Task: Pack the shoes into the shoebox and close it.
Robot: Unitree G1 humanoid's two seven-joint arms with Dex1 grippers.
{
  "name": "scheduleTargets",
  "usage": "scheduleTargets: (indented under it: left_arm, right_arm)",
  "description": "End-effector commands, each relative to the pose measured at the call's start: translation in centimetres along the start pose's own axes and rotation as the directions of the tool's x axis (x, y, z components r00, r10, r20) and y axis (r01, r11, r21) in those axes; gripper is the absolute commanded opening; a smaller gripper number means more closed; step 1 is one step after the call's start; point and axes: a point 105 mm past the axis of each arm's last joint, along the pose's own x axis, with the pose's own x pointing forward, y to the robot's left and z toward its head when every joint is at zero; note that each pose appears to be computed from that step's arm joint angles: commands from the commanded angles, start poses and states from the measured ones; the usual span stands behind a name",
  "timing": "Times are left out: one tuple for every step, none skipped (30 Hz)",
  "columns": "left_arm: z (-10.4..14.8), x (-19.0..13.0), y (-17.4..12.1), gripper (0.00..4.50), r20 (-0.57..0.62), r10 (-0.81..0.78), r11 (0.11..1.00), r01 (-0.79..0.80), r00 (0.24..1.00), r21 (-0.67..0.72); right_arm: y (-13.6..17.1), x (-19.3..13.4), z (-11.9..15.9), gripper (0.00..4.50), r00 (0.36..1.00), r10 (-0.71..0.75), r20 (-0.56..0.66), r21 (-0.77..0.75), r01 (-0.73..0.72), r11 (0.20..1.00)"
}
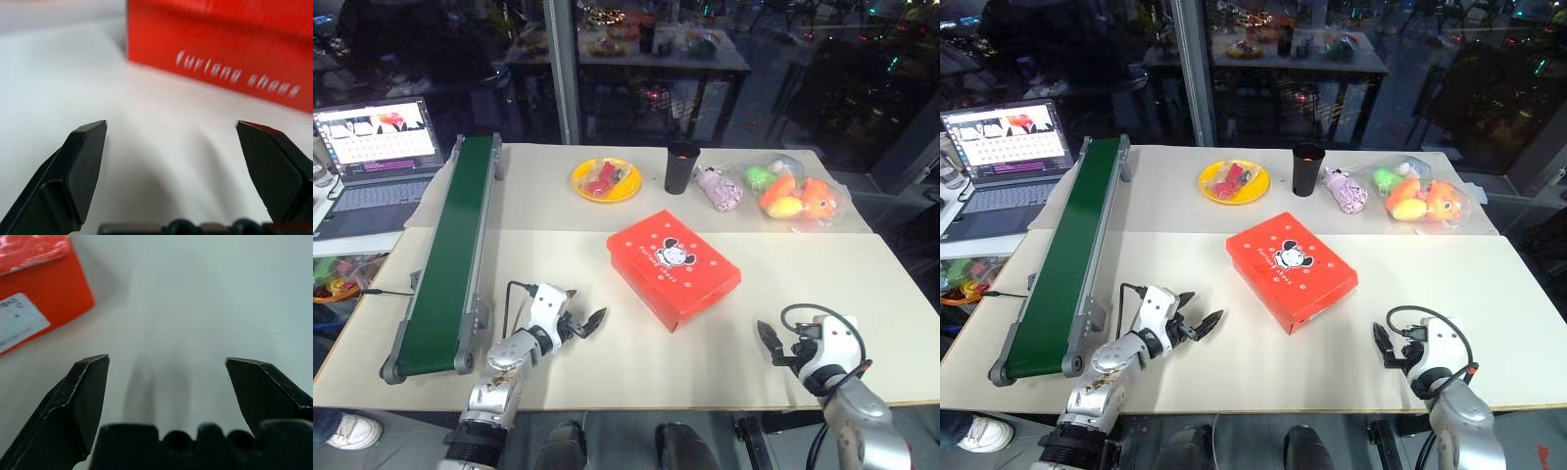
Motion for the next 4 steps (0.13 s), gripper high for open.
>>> scheduleTargets:
  left_arm:
    - [0.37,-0.15,1.18,4.5,0.062,0.103,0.994,-0.105,0.993,0.026]
    - [0.42,-0.14,1.41,4.5,0.072,0.124,0.992,-0.126,0.99,0.02]
    - [0.49,-0.11,1.57,4.5,0.08,0.14,0.99,-0.142,0.987,0.016]
    - [0.53,-0.04,1.63,4.5,0.083,0.148,0.988,-0.15,0.986,0.023]
  right_arm:
    - [1.39,0.34,0.28,4.46,0.999,0.026,0.047,-0.039,-0.024,0.999]
    - [1.62,0.41,0.08,4.46,0.999,0.029,0.046,-0.048,-0.027,0.998]
    - [1.75,0.46,-0.05,4.46,0.999,0.029,0.046,-0.051,-0.027,0.998]
    - [1.85,0.55,-0.16,4.46,0.999,0.028,0.047,-0.052,-0.026,0.998]
